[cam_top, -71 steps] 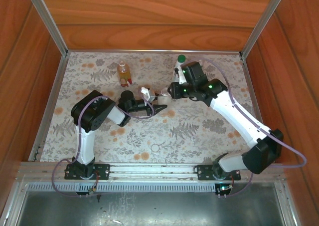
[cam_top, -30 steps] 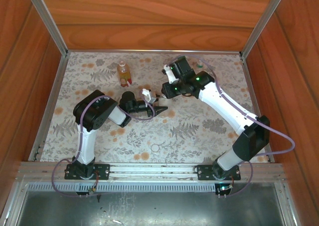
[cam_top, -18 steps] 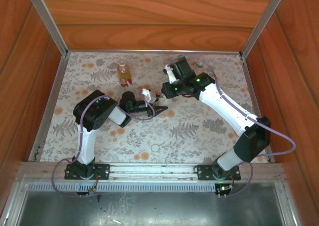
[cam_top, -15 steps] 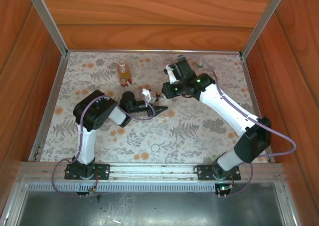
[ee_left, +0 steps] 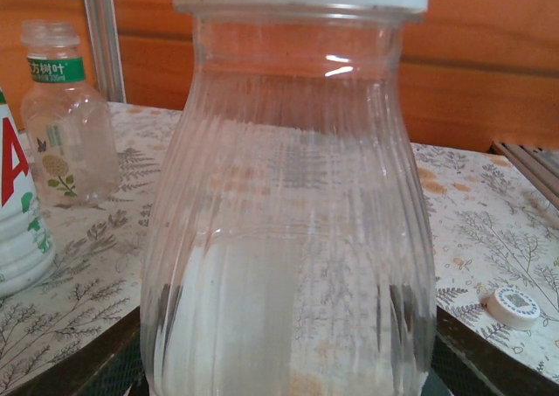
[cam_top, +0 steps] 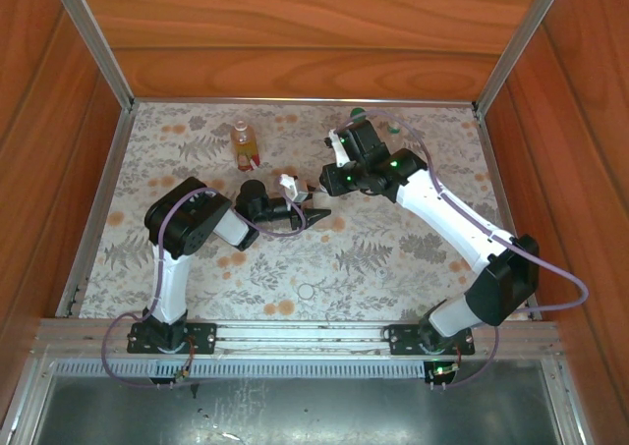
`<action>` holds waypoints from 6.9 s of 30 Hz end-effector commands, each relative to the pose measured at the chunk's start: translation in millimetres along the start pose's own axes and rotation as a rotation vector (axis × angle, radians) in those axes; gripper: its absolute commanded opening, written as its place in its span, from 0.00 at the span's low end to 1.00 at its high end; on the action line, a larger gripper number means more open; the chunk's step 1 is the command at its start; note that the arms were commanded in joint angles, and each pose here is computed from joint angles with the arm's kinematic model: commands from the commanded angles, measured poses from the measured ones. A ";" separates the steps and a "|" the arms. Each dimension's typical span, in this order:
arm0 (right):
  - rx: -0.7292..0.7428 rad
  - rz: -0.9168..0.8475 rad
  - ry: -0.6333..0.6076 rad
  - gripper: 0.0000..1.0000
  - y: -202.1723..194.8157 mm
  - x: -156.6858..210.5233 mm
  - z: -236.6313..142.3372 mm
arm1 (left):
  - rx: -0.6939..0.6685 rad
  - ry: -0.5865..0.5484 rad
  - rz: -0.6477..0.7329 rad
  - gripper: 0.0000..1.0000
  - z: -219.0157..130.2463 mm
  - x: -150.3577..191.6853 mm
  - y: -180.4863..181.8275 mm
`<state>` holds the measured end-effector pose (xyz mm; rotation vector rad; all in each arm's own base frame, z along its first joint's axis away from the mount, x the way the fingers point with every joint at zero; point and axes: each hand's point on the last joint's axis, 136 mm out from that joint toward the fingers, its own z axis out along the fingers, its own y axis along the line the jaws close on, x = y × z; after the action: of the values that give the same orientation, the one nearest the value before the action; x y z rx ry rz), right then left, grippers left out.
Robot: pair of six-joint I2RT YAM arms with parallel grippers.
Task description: Screw on the bottle caps
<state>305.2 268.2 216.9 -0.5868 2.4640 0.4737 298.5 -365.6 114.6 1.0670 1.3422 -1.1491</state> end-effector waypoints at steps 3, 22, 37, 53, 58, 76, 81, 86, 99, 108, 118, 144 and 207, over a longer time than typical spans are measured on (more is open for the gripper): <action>0.018 0.010 0.107 0.40 -0.6 14.5 8.2 | 0.031 -0.002 0.000 0.62 4.5 3.5 -3.8; 0.017 0.015 0.089 0.52 -0.9 9.3 2.6 | 0.033 0.000 -0.002 0.62 4.2 4.0 -4.3; 0.046 0.038 -0.027 0.55 -12.6 -2.0 -15.8 | 0.038 0.002 0.002 0.62 4.1 5.6 -5.1; 0.024 0.086 0.074 0.36 -30.5 15.6 6.8 | 0.049 -0.001 0.002 0.62 3.6 2.5 -7.8; -0.010 0.113 0.075 0.33 -31.0 15.3 8.4 | 0.050 -0.001 0.001 0.62 3.3 2.4 -8.0; 0.023 0.163 0.203 0.11 -43.9 58.2 31.8 | 0.050 -0.001 -0.002 0.61 3.2 2.3 -8.1; -0.043 0.148 0.157 0.14 -29.2 39.9 18.0 | 0.049 -0.002 -0.002 0.61 3.4 2.5 -7.4; -0.050 0.129 0.074 0.20 -24.6 17.6 -1.7 | 0.045 -0.002 -0.002 0.61 3.1 2.4 -6.4; 0.088 -0.047 0.018 0.61 -16.9 -2.5 -12.9 | 0.045 0.002 -0.006 0.61 3.6 4.7 -6.4; 0.114 -0.137 0.060 0.60 -7.5 -1.2 -0.2 | 0.044 0.001 -0.006 0.61 3.3 4.6 -5.8; 0.125 -0.142 0.081 0.45 -8.4 1.4 2.9 | 0.051 0.003 -0.005 0.61 2.7 4.7 -7.9; -0.185 -0.194 0.107 0.55 8.8 9.0 1.9 | 0.069 0.011 -0.018 0.61 -1.4 8.0 -11.1; 0.088 0.055 0.079 0.27 -23.3 0.3 -22.1 | 0.068 0.011 -0.017 0.61 -3.5 6.4 -12.3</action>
<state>305.0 233.6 213.4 -0.4799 2.6089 0.4003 286.6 -365.8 114.1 1.1166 1.3088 -1.1987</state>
